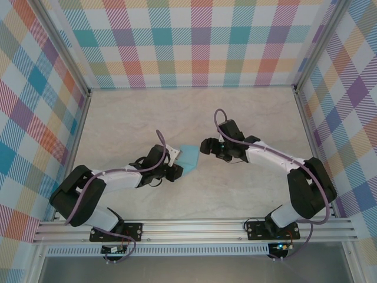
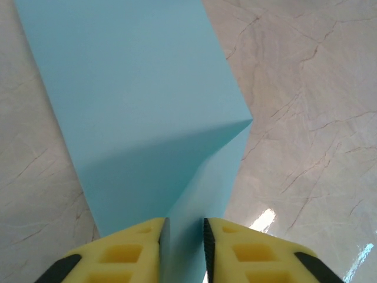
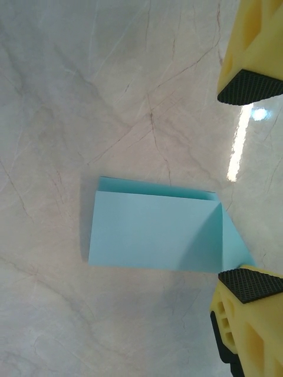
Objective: Fold a paper plane with a square sheet of paper (pick it up from the middle)
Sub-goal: Move the paper to the center of the table, then fourth fold the wing at the center of the table.
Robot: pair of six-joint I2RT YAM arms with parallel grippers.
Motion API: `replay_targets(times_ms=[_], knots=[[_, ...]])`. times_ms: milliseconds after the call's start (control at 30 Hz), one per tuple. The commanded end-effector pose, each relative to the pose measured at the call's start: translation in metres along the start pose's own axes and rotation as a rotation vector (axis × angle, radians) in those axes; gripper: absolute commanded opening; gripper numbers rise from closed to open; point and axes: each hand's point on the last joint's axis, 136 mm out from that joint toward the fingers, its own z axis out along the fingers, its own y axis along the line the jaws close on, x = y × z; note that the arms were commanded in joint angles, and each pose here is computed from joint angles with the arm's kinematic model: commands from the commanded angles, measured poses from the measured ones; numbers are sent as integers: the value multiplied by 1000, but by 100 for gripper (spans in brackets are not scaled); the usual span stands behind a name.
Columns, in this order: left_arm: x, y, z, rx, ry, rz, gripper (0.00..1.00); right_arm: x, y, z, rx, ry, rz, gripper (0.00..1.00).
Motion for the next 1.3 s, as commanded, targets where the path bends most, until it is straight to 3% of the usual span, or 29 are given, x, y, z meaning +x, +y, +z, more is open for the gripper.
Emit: replay_targets(times_ms=[0, 233, 600, 1033, 1267], knots=[[-27, -18, 1, 89, -71, 54, 18, -2, 6, -9, -60, -18, 15, 76], [-41, -39, 4, 210, -101, 84, 4, 11, 5, -9, -153, 29, 69, 77], [-57, -64, -10, 348, -177, 34, 3, 28, 3, 1, -266, 99, 187, 75], [-78, -58, -37, 264, -284, 53, 3, 18, 9, -14, -284, 37, 204, 75], [-87, -68, -48, 311, -312, 61, 3, 13, 3, -25, -248, -15, 204, 76]])
